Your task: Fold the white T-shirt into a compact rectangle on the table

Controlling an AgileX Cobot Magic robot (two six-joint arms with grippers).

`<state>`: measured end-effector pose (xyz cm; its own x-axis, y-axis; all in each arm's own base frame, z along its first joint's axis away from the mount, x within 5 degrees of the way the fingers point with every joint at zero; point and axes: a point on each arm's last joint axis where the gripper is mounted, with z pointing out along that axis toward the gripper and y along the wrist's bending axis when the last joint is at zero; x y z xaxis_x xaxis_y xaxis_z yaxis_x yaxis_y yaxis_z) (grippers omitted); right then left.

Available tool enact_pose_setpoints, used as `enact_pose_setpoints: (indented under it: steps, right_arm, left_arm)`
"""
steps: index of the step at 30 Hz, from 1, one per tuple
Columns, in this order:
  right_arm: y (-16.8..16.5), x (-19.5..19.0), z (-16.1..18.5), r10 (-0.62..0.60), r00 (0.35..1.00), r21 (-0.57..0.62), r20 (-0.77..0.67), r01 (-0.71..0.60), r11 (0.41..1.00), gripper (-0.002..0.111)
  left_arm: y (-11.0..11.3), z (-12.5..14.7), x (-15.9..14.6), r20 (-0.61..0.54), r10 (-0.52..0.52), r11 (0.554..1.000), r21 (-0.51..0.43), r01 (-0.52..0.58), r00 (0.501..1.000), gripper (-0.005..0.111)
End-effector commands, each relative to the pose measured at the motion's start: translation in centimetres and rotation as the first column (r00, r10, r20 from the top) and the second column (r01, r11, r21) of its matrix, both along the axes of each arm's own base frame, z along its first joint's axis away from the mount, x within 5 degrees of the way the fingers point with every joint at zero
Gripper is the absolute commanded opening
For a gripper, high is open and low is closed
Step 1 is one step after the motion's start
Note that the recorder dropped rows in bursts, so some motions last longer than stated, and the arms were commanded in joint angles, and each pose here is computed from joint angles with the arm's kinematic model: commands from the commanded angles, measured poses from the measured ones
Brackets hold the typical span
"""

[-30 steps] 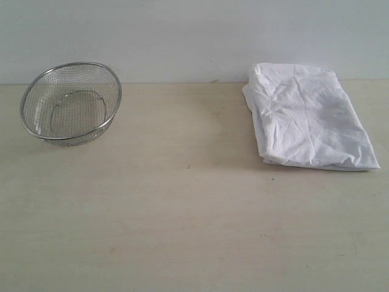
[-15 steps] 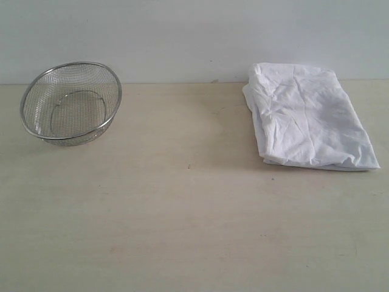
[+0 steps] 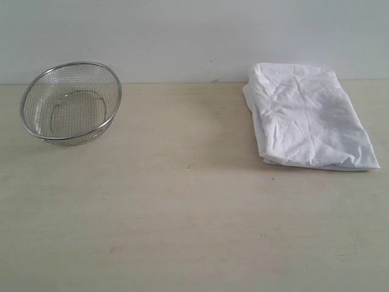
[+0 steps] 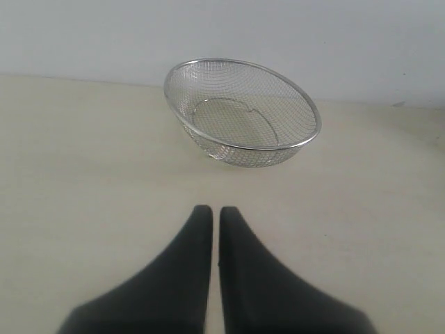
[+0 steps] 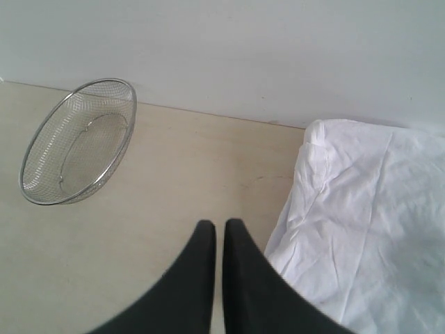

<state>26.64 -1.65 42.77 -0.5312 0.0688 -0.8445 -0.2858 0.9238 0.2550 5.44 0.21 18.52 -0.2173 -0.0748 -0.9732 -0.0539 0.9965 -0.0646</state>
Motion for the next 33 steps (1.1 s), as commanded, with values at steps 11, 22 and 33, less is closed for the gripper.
enact_pose_setpoints:
  steps: [11, 22, 33]
  right_arm:
    - [-0.3, -0.1, 0.2, 0.025, 0.998, -0.114, 0.056, -0.019, 0.993, 0.000]
    - [0.9, -0.9, 0.2, -0.062, 0.979, -0.157, 0.194, 0.093, 0.983, 0.000]
    - [4.8, -6.4, -7.8, -0.163, 0.901, -0.089, 0.402, 0.216, 0.972, 0.000]
  left_arm:
    - [0.0, 0.0, 0.0, 0.003, 0.000, 1.000, -0.001, 0.000, 1.000, 0.004]
    - [0.0, 0.0, 0.0, 0.003, 0.000, 1.000, -0.001, 0.000, 1.000, 0.004]
    - [0.0, 0.0, 0.0, 0.003, 0.000, 1.000, -0.001, 0.000, 1.000, 0.004]
